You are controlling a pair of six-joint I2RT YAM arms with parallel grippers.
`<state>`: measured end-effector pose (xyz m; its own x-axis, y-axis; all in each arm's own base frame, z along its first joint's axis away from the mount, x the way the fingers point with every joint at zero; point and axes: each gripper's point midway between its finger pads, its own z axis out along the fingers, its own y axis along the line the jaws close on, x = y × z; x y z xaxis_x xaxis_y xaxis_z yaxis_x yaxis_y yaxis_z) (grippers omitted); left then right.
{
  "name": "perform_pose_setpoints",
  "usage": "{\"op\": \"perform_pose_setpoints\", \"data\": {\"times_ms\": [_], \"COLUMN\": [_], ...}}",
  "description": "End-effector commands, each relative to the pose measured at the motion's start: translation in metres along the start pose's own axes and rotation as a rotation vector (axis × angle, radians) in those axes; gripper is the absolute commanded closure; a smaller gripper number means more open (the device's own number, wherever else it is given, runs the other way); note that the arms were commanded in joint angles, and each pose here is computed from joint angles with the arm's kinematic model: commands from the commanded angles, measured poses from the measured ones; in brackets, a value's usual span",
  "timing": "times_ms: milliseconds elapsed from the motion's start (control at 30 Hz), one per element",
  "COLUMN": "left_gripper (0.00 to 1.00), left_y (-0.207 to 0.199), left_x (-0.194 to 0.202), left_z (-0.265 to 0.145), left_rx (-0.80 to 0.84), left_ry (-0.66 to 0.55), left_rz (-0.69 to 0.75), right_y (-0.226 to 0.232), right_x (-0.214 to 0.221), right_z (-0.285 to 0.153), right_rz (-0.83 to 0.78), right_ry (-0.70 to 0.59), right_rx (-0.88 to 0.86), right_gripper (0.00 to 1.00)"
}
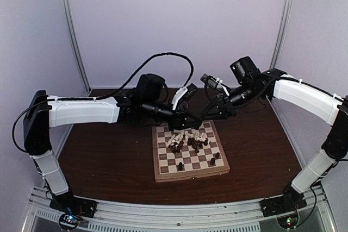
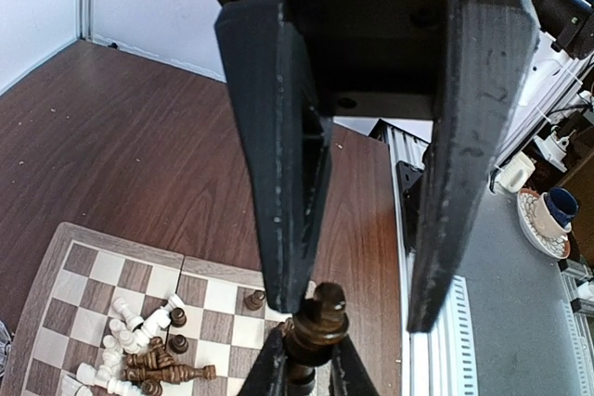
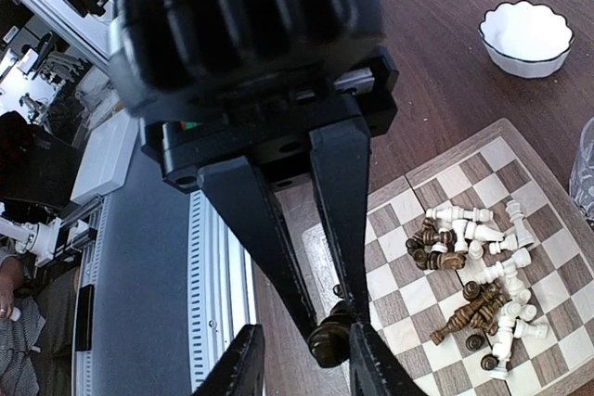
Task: Set up the chess pieces on the board
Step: Pass from the left arm to the right, then place the king on e8.
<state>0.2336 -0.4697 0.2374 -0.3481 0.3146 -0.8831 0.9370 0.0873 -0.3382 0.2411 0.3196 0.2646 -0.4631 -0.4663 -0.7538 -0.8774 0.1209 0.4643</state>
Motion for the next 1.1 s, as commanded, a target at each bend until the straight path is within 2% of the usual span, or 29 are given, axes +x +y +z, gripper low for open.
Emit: {"op": "perform_pose_setpoints", "data": {"times_ms": [0,167,267,467,600,733,933,1067], "left_gripper": [0.87,0.87,0.87,0.86,0.68,0.58,0.54,0.51], "left_y": [-0.009,-0.01,-0.01,-0.006,0.005,0.004,0.0,0.008], "left_x": [-0.034,-0.035,-0.036,-0.034,-0.029,-0.024,-0.009,-0.03], "left_z": [-0.01,-0.01,-0.01,-0.009,-0.009,-0.018,-0.052,-0.086], "left_rx": [0.019,0.023,0.021,0.006,-0.055,-0.098,-0.2,-0.373], "left_ry": [-0.111,-0.117,-0.118,-0.117,-0.094,-0.054,0.069,0.034], "left_rz": [0.078,0.077,0.077,0.07,0.058,0.104,0.158,0.18], "right_y": [-0.007,-0.009,-0.011,-0.019,-0.024,-0.027,-0.032,-0.024], "right_x": [0.006,0.007,0.009,0.01,0.008,0.007,0.016,0.035], "right_z": [0.003,0.006,0.007,0.005,0.002,-0.001,0.008,0.031], "right_rz": [0.015,0.023,0.022,0.007,-0.01,-0.035,-0.073,-0.178], "right_ry": [0.018,0.02,0.023,0.027,0.03,0.044,0.101,0.216], "right_rx": [0.056,0.053,0.061,0.116,0.158,0.191,0.219,0.242], "right_gripper": [0.69,0.77,0.78,0.93,0.98,0.99,0.99,0.99]}}
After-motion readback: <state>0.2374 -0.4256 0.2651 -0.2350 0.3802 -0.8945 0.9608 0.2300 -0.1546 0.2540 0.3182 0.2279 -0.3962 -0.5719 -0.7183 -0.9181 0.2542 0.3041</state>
